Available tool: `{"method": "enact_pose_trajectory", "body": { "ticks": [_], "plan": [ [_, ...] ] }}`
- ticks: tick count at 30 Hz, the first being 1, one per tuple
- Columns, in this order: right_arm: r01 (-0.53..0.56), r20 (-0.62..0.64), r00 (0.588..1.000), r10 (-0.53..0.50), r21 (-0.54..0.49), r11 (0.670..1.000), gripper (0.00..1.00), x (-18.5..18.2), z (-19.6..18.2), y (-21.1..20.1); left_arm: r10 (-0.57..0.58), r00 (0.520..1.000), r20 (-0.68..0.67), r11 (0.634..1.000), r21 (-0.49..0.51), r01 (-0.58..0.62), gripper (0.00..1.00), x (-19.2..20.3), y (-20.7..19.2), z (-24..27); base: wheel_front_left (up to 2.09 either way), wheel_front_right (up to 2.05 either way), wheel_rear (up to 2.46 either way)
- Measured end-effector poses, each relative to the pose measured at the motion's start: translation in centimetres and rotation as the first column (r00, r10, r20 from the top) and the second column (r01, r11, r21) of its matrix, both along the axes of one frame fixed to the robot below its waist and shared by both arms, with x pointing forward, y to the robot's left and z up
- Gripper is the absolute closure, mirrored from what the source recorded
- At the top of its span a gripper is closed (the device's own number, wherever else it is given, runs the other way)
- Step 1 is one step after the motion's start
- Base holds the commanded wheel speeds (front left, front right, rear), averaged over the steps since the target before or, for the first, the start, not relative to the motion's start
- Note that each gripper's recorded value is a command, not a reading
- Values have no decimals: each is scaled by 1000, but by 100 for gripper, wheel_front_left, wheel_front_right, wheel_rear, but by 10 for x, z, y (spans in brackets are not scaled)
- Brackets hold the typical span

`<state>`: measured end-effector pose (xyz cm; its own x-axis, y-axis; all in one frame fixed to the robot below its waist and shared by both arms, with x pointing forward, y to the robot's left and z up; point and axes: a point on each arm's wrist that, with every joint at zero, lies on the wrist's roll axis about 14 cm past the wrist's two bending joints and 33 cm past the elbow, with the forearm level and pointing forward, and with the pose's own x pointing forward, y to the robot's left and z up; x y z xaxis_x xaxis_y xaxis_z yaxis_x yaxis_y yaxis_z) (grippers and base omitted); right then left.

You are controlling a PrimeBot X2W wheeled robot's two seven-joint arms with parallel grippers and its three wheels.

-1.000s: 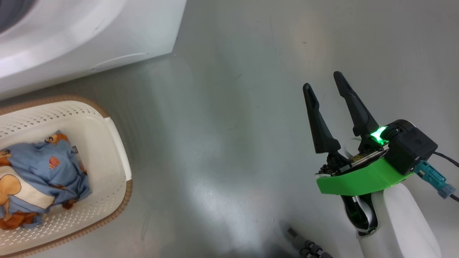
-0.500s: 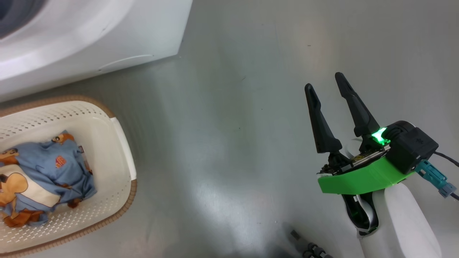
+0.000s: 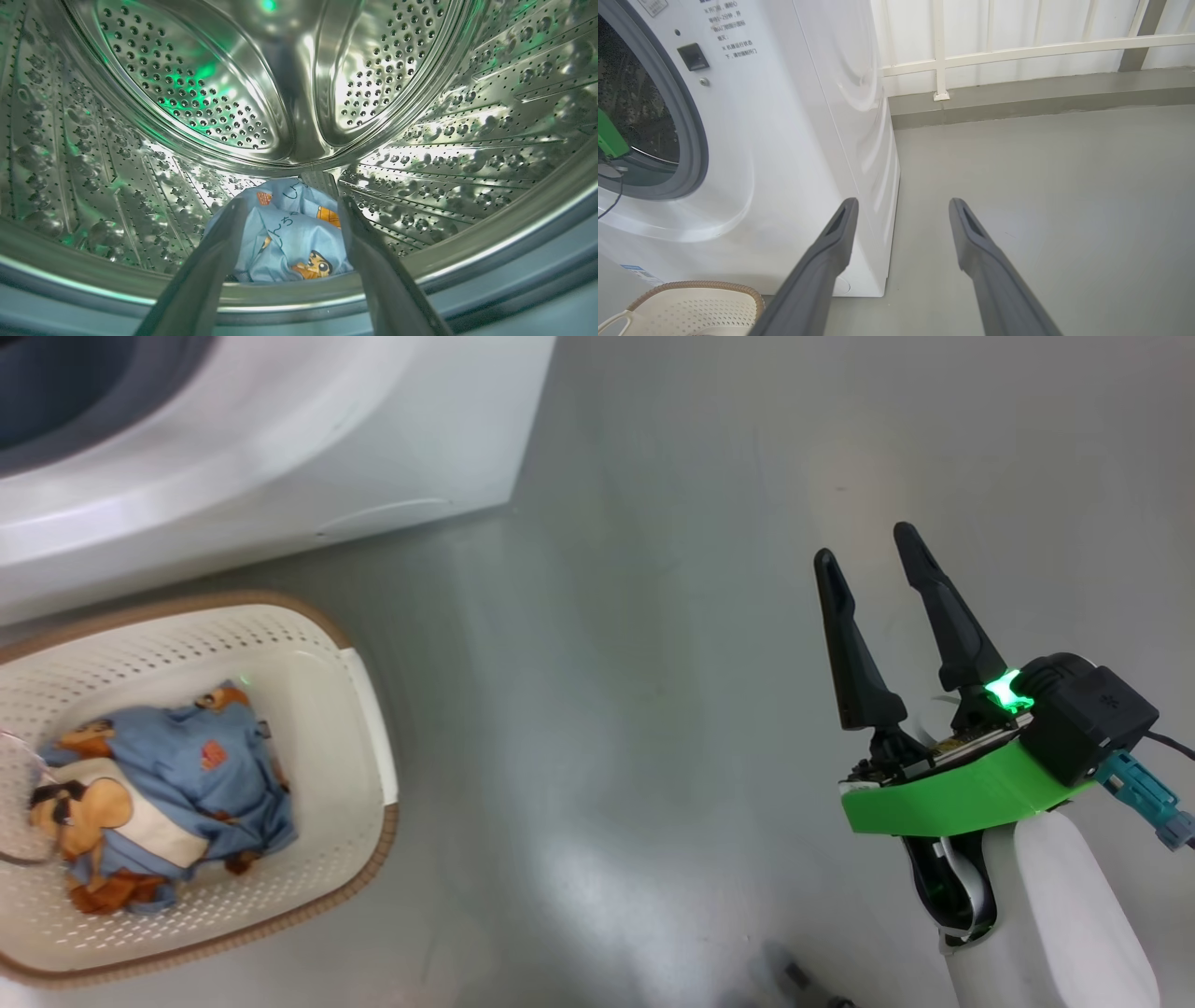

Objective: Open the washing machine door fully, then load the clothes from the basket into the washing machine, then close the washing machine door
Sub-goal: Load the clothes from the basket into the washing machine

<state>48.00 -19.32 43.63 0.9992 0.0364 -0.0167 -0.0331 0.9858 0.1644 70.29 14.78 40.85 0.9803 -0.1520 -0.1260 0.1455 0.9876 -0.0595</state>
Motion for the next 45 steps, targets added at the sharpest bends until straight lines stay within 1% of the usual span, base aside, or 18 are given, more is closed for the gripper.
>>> {"method": "enact_pose_trajectory", "body": {
  "ticks": [6, 11, 13, 20, 22, 23, 25, 35, 45],
  "plan": [
    [-12, 30, 999, 12, -6, 1000, 0, 0, 12, 5, 38, 996, 84, 998, -58, -33, 0, -37, 0, 18, 0, 0, 0],
    [-17, 39, 999, 17, -3, 1000, 0, -5, 17, 8, 76, 989, 129, 995, -81, -66, 0, -85, 7, 28, 0, 0, 0],
    [-17, 40, 999, 17, -2, 1000, 0, -7, 19, 9, 79, 987, 141, 995, -74, -69, 0, -105, 9, 31, 0, 0, 0],
    [-53, 35, 998, 54, -15, 998, 0, -13, 20, 23, 115, 982, 148, 993, -53, -108, 0, -165, 22, 42, 0, 0, 0],
    [-64, 37, 997, 65, -19, 998, 0, -15, 22, 27, 130, 982, 135, 991, -51, -124, 0, -181, 25, 42, 0, 0, 0],
    [-73, 38, 997, 74, -19, 997, 0, -19, 24, 31, 135, 983, 122, 991, -43, -130, 0, -197, 28, 42, 0, 0, 0],
    [-79, 44, 996, 80, -23, 997, 0, -22, 28, 33, 150, 982, 111, 988, -46, -146, 0, -211, 31, 44, 0, 0, 0],
    [-100, 55, 993, 101, -25, 995, 0, -48, 46, 42, 183, 980, 73, 983, -41, -181, 0, -278, 36, 52, 0, 0, 0],
    [-116, 76, 990, 118, -31, 993, 0, -79, 67, 47, 209, 974, 88, 978, -46, -205, 0, -329, 43, 68, 0, 0, 0]
  ]
}}
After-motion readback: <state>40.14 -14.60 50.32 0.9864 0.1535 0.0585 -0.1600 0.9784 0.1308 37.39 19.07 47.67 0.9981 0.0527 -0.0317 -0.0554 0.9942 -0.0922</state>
